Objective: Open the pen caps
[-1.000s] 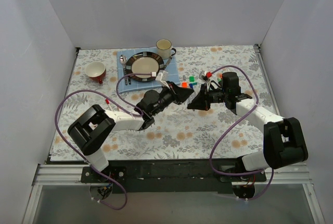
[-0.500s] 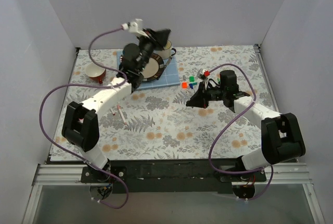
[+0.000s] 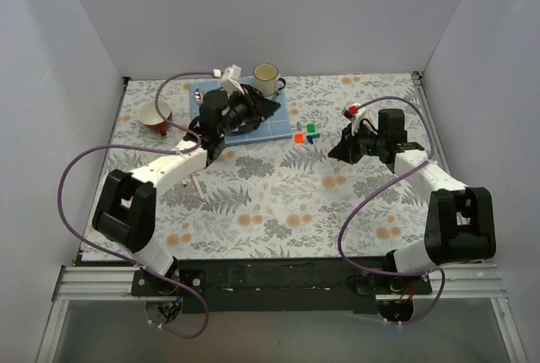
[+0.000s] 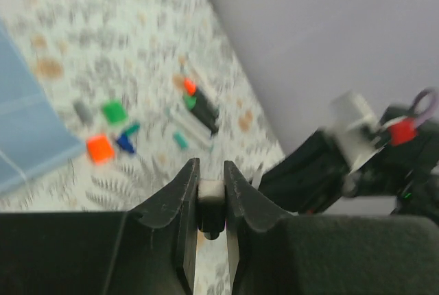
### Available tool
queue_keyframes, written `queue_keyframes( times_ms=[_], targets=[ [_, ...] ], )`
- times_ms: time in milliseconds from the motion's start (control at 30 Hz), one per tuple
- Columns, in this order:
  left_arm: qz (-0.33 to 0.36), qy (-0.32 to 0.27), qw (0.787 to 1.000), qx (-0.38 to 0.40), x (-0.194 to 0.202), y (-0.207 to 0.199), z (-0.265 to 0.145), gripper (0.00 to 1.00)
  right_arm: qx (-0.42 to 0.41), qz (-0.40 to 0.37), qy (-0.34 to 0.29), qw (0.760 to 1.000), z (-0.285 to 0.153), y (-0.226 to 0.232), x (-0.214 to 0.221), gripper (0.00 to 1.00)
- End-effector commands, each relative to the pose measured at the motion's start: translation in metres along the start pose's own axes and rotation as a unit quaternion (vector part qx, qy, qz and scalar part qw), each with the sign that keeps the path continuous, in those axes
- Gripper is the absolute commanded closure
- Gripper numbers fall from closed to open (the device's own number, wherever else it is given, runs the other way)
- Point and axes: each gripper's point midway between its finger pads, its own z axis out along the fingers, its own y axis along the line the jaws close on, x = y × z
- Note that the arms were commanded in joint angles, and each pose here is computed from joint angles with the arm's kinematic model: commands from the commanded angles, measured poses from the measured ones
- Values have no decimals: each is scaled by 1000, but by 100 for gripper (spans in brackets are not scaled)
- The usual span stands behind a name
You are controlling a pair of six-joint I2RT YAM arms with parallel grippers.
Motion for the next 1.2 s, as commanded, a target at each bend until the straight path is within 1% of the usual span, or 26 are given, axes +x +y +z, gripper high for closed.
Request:
queue_keyframes(
  times_ms=[0,33,67,100,133,167,200,233,267,300,333,367,433,467,533,600,633,700,800,967,1100,1133,1167],
  targets=[
    [-41,177,983,-35,122,11,-1,100,75,-37,1,996,-20,-31,-18,99],
    [-38,187,981,-45,127,10,8,100,75,-33,2,997,-21,-33,-16,99],
    [-39,217,973,-71,153,31,17,100,77,-30,3,997,-22,-35,-15,99],
    [-28,245,965,-95,172,40,17,100,77,-22,4,997,-23,-39,-12,99],
    [-17,241,965,-101,169,39,29,100,79,-18,6,997,-24,-41,-11,99],
    [-9,256,960,-116,180,48,33,100,79,-13,7,997,-25,-43,-9,99],
    [0,283,945,-164,206,73,32,100,80,-10,4,997,-27,-45,-10,99],
    [21,279,947,-161,200,69,46,100,80,-6,5,997,-27,-46,-8,99],
    [27,285,943,-173,205,74,49,100,81,-2,6,997,-27,-47,-7,99],
    [30,302,933,-195,220,88,49,100,80,-1,5,997,-27,-48,-6,99],
    [42,297,931,-205,218,92,53,100,80,1,6,997,-27,-48,-5,99],
    [50,285,935,-206,209,89,63,100,79,3,8,997,-27,-49,-4,99],
    [64,288,926,-237,214,104,64,100,77,2,8,997,-27,-49,-5,99],
    [73,280,928,-235,207,101,73,97,76,2,9,997,-26,-49,-4,99],
    [88,280,919,-262,209,115,73,96,75,4,11,997,-26,-48,-3,99],
    [103,280,915,-272,204,116,77,93,74,4,13,997,-26,-49,-3,99],
    [106,280,913,-277,205,119,77,91,75,4,13,997,-26,-50,-3,99],
    [111,282,910,-283,204,121,78,84,79,5,15,997,-26,-52,-2,99],
    [121,283,905,-295,202,126,77,75,88,7,17,996,-29,-56,-1,99],
    [131,266,909,-293,182,114,80,62,100,13,18,995,-33,-64,1,99],
    [150,243,917,-278,151,91,77,58,114,16,31,993,-33,-72,9,99],
    [160,229,923,-265,132,75,75,54,120,14,35,992,-33,-75,11,99],
    [167,230,923,-259,128,69,68,53,125,13,43,991,-32,-79,15,99]
  ],
)
